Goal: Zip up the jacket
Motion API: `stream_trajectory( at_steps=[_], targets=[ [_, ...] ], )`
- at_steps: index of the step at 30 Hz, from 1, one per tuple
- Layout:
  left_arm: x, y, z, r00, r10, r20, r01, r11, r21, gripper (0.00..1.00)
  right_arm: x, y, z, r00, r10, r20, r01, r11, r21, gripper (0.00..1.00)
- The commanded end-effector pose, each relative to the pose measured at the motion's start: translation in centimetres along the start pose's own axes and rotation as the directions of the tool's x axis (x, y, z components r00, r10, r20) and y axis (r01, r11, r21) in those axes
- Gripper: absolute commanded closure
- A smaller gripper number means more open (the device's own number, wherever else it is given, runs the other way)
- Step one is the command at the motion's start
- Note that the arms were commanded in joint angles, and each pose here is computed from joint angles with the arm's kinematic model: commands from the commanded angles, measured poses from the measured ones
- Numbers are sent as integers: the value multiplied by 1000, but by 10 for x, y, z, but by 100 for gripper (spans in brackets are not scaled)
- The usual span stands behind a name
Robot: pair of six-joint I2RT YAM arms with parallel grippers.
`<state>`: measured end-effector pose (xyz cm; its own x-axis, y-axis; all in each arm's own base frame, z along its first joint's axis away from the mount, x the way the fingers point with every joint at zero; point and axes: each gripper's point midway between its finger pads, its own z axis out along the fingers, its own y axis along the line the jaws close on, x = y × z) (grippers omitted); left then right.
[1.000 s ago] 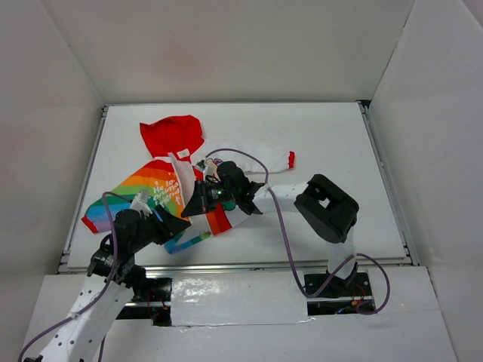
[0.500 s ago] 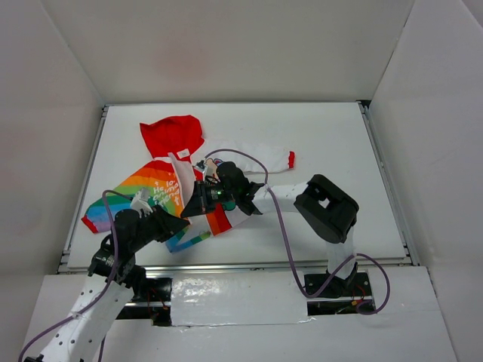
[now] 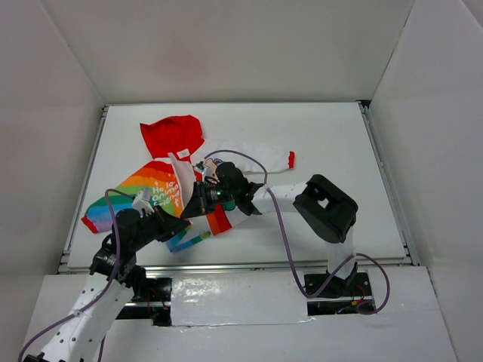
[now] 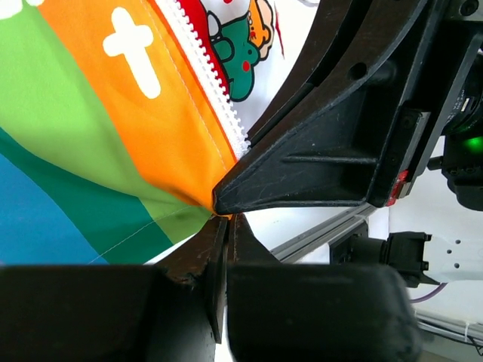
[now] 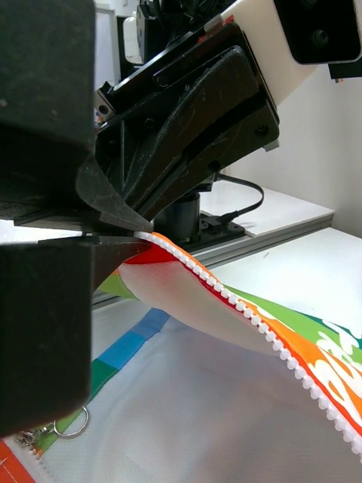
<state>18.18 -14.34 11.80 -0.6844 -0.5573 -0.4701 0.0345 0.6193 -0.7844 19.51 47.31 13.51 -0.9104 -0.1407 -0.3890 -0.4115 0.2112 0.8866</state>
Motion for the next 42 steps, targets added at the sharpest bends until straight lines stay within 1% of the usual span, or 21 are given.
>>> stream_trajectory(
  at_steps=[1, 2, 5, 6, 7, 11, 13, 14, 16, 21, 24, 26, 27, 28, 29, 30, 32, 33, 36, 41, 42],
  targets=[
    [-7, -15, 0, 998, 56, 13, -57, 996, 64, 100, -2, 19, 7, 999, -34, -21, 33, 998, -60, 100],
    [-6, -15, 0, 998, 60, 8, -60, 996, 65, 100, -1, 19, 8, 999, -32, -24, 31, 997, -64, 86],
    [-5, -17, -1, 998, 60, 0, -60, 995, 75, 100, -2, 23, 4, 999, -40, -27, 38, 996, -78, 56],
    [-5, -18, -2, 998, 59, -1, -59, 995, 76, 100, -1, 19, 1, 999, -37, -25, 35, 997, -70, 51],
    [-6, -19, -3, 998, 60, 5, -60, 995, 76, 100, -3, 19, -2, 999, -38, -18, 37, 997, -71, 48],
    [-6, -20, -7, 998, 55, 7, -56, 996, 69, 100, -8, 16, -19, 999, -39, 8, 40, 997, -64, 42],
    [-6, -21, -9, 999, 49, 6, -49, 996, 73, 100, -9, 5, -26, 999, -37, 15, 38, 999, -26, 40],
    [-5, -21, -10, 1000, 29, 2, -29, 997, 70, 100, -9, 5, -31, 997, -67, 23, 68, 998, -15, 37],
    [-5, -23, -13, 1000, 5, 9, -6, 997, 72, 100, -8, -14, -39, 998, -56, 37, 54, 996, 68, 35],
    [-6, -36, -21, 996, -92, 11, 90, 989, 114, 100, -4, -31, -60, 991, -119, 59, 106, 976, 192, 35],
    [-5, -35, -23, 987, -162, 5, 161, 983, 87, 100, -3, -41, -71, 987, -139, 75, 113, 955, 274, 35],
    [-6, -34, -25, 981, -193, 14, 192, 979, 69, 100, -6, -55, -78, 985, -142, 95, 98, 926, 365, 35],
    [-4, -29, -25, 978, -208, 12, 208, 977, 44, 100, -1, -66, -84, 990, -118, 80, 72, 900, 431, 36],
    [-5, -26, -26, 977, -214, 21, 213, 977, 25, 100, -1, -74, -87, 988, -136, 71, 85, 871, 483, 37],
    [-11, -22, -27, 975, -215, 58, 215, 977, -3, 100, -12, -73, -86, 978, -184, 95, 103, 831, 547, 38],
    [-12, -18, -29, 975, -212, 71, 214, 976, -28, 100, 1, -85, -92, 986, -162, 44, 100, 777, 622, 38],
    [-12, -8, -32, 974, -209, 89, 216, 973, -86, 100, -3, -82, -89, 972, -233, 16, 155, 696, 701, 39],
    [-15, -3, -33, 975, -193, 111, 205, 972, -114, 100, 4, -89, -96, 975, -223, -16, 159, 642, 750, 40],
    [-17, 2, -35, 979, -167, 120, 184, 972, -144, 100, 8, -94, -99, 967, -248, -59, 187, 533, 825, 45],
    [-17, 3, -35, 981, -149, 120, 166, 976, -141, 100, 23, -95, -93, 951, -271, -147, 261, 454, 852, 51],
    [-17, 4, -34, 982, -146, 121, 163, 976, -143, 100, 23, -97, -92, 946, -283, -160, 273, 423, 864, 52]
  ],
)
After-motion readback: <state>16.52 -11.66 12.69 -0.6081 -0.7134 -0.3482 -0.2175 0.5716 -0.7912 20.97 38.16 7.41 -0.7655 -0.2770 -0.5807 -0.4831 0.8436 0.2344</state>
